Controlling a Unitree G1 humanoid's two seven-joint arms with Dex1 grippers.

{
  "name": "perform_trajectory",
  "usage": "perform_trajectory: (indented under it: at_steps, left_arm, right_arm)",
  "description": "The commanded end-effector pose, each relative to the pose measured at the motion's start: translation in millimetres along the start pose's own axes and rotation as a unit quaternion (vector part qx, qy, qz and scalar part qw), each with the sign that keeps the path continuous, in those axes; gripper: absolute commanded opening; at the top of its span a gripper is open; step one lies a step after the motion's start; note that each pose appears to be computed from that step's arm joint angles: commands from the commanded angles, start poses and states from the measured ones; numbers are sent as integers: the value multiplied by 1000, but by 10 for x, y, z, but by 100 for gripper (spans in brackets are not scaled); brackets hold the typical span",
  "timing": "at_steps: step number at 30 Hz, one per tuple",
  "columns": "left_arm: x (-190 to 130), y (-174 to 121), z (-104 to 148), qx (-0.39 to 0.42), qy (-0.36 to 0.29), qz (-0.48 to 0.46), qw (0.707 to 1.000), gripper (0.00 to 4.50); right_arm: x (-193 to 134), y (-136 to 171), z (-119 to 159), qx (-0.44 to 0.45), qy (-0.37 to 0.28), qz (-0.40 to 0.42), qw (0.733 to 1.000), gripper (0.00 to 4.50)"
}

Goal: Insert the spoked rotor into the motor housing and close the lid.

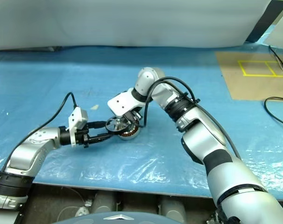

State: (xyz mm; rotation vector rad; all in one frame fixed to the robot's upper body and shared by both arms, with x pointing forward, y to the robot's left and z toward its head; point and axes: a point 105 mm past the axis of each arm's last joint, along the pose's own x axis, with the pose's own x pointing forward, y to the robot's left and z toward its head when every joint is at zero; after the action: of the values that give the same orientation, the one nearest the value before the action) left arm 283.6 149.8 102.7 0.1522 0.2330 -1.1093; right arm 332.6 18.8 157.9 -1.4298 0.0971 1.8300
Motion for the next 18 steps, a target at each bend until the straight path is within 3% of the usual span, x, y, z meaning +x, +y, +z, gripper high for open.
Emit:
perform_trajectory:
  at_steps: [1,18]
  left_arm:
    - [-32,-1,91,16,-11,0,1000,278]
    - [-12,-30,67,12,-7,-6,1000,278]
  right_arm:
    - [7,-12,3,-32,22,-14,999,89]
    - [9,-28,-88,-56,56,-38,996,89]
